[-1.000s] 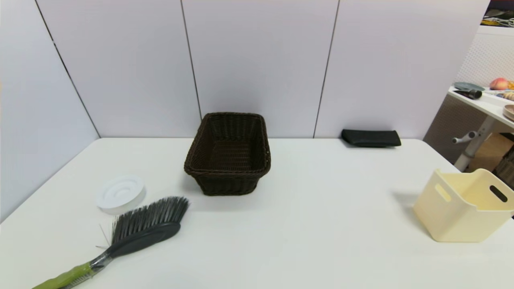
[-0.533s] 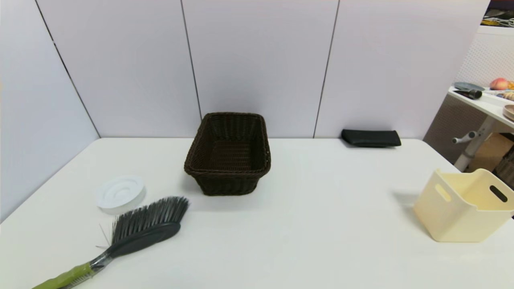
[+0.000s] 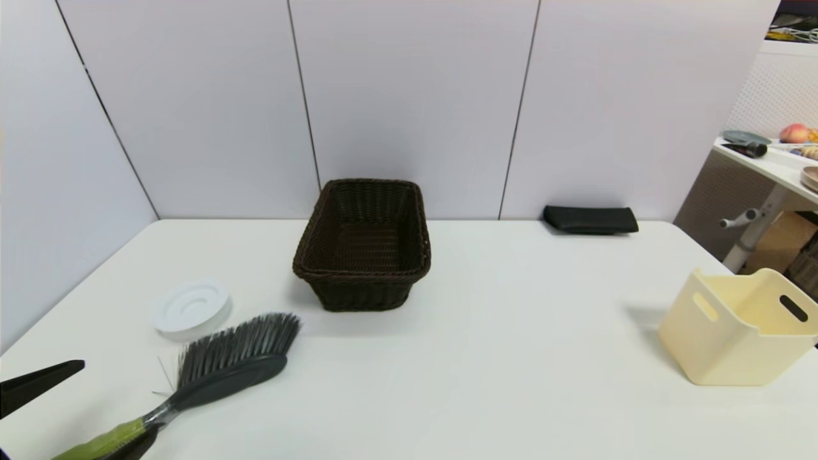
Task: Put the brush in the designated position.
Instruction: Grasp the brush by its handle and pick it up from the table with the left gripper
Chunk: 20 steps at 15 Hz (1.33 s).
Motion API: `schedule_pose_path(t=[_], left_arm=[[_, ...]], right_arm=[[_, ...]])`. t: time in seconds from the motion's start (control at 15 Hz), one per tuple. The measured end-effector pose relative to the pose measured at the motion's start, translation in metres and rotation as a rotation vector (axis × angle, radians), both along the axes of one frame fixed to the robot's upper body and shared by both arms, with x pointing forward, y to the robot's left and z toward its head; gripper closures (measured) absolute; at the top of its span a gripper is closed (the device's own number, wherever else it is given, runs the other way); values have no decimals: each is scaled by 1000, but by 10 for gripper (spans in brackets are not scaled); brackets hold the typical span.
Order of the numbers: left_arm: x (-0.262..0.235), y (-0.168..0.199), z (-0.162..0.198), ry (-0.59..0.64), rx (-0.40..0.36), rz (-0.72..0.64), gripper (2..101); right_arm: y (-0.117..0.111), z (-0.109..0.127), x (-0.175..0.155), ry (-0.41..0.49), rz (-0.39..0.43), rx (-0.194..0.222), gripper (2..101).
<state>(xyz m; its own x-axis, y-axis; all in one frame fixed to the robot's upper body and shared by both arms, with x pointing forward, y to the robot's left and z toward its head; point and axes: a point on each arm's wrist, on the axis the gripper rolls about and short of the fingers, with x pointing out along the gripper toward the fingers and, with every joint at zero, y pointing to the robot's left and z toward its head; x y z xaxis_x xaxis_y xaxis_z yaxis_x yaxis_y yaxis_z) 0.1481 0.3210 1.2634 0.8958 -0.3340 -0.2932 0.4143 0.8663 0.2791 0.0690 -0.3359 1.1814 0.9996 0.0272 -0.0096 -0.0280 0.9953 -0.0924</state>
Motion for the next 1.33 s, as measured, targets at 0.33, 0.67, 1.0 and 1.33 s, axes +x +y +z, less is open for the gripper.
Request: schedule_pose_path(t=[0.33,0.67,1.0,1.33], left_arm=[[38,-4,-6,109,41,2,53],[74,-5,-21,236,62,25,53],[90,2,-32,330,54,86,53],[94,4,-40,378,51,98,53]], right_arm=[[0,0,0,0,0,0,50],[0,0,0,0,0,0,50],[0,0,0,0,0,0,50],[0,0,0,0,0,0,50]])
